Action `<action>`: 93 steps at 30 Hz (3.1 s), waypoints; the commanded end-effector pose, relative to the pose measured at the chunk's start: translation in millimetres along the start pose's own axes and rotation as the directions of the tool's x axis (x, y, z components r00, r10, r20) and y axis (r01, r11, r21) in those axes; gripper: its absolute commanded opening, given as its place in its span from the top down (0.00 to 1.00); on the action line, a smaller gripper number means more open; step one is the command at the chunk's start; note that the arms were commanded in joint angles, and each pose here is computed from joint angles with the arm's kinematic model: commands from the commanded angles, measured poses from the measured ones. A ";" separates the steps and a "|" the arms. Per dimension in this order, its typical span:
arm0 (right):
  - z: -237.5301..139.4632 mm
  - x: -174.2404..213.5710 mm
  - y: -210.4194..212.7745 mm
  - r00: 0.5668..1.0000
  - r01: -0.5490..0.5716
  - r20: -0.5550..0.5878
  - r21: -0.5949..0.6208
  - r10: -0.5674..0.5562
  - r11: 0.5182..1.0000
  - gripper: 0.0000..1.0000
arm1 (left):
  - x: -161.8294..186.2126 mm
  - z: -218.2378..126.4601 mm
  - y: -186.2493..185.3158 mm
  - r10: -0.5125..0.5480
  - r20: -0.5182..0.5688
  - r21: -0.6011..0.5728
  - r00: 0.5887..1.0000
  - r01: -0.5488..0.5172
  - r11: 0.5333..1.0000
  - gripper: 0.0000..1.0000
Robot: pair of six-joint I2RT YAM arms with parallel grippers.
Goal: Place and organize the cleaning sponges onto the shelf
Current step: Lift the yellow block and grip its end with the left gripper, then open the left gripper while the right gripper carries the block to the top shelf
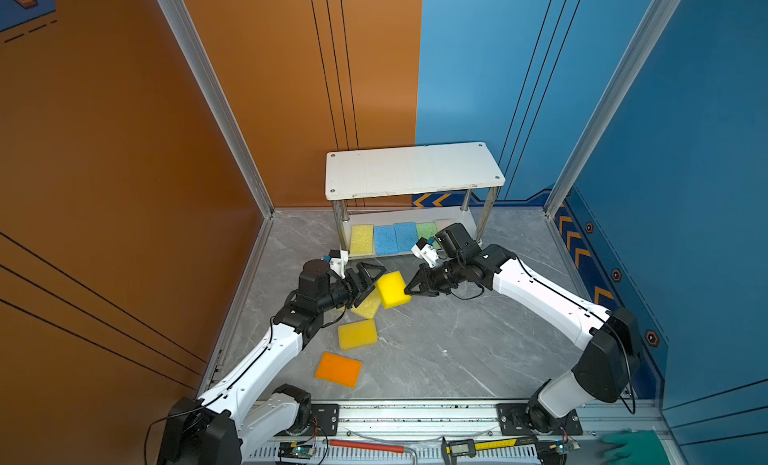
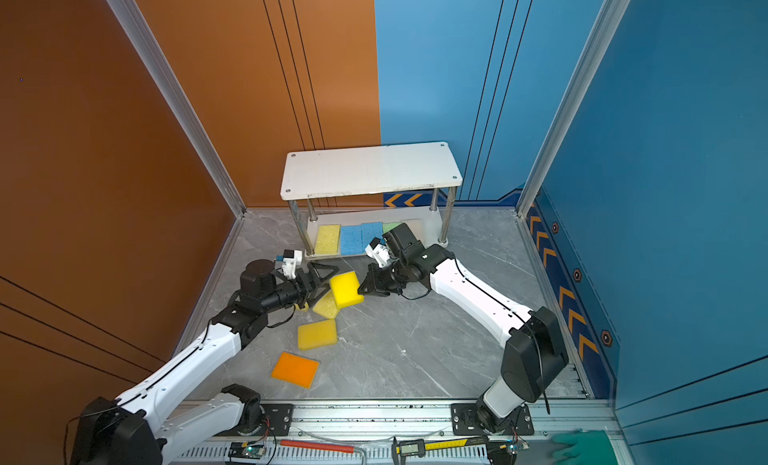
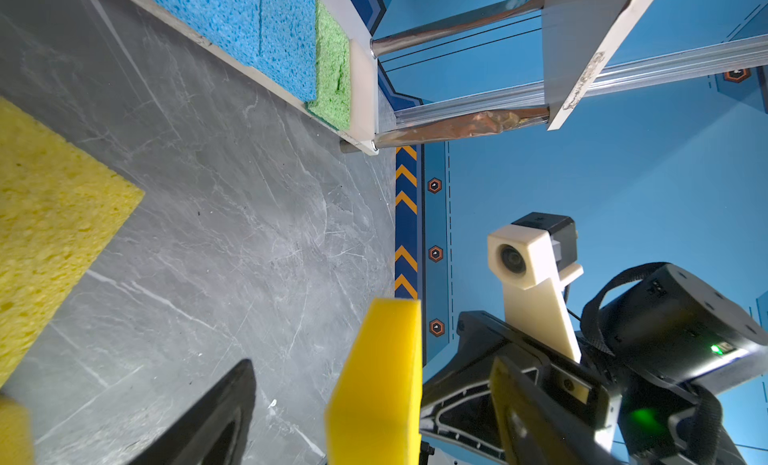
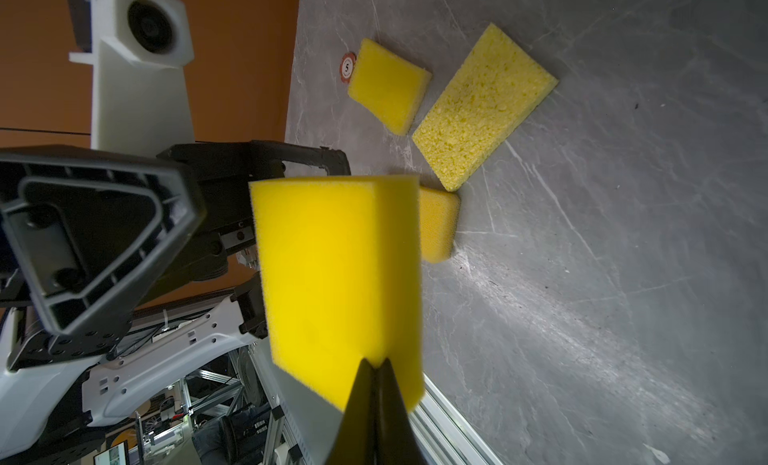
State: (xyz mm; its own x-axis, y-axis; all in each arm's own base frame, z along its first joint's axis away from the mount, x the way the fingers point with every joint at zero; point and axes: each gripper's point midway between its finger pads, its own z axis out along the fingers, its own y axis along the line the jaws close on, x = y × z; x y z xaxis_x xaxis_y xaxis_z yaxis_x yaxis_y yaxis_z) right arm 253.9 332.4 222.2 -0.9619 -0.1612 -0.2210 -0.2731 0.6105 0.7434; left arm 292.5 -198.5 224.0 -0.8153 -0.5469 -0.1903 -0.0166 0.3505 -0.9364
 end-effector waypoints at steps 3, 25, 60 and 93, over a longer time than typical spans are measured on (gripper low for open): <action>-8.4 -7.3 18.5 0.999 0.017 0.039 -0.037 -0.016 0.999 0.95 | -2.1 -3.2 -21.0 0.018 0.022 0.056 1.000 -0.019 0.998 0.29; -19.1 -30.1 34.6 0.983 -0.060 0.161 -0.187 0.091 0.980 0.37 | -27.7 -13.8 -31.6 -0.052 0.099 0.140 0.994 0.038 0.989 0.78; 1.6 -62.3 62.4 0.971 -0.111 0.153 -0.386 0.182 0.916 0.33 | -66.3 -28.8 -75.9 -0.110 0.123 0.339 0.986 0.063 0.939 0.79; -70.6 -104.7 119.8 0.927 0.066 0.372 -0.301 0.053 0.951 0.76 | -60.5 -80.8 -49.3 -0.037 0.235 0.154 0.971 0.000 0.988 0.02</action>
State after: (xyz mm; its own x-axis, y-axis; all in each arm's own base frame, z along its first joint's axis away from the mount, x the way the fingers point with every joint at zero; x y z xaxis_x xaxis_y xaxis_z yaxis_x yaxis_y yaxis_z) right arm 314.2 375.0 352.6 -0.9370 0.1445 -0.3180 -0.2620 0.3115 0.9134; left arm 311.5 -130.9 318.5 -0.6624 -0.7334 -0.1532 0.1190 0.0988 -0.9880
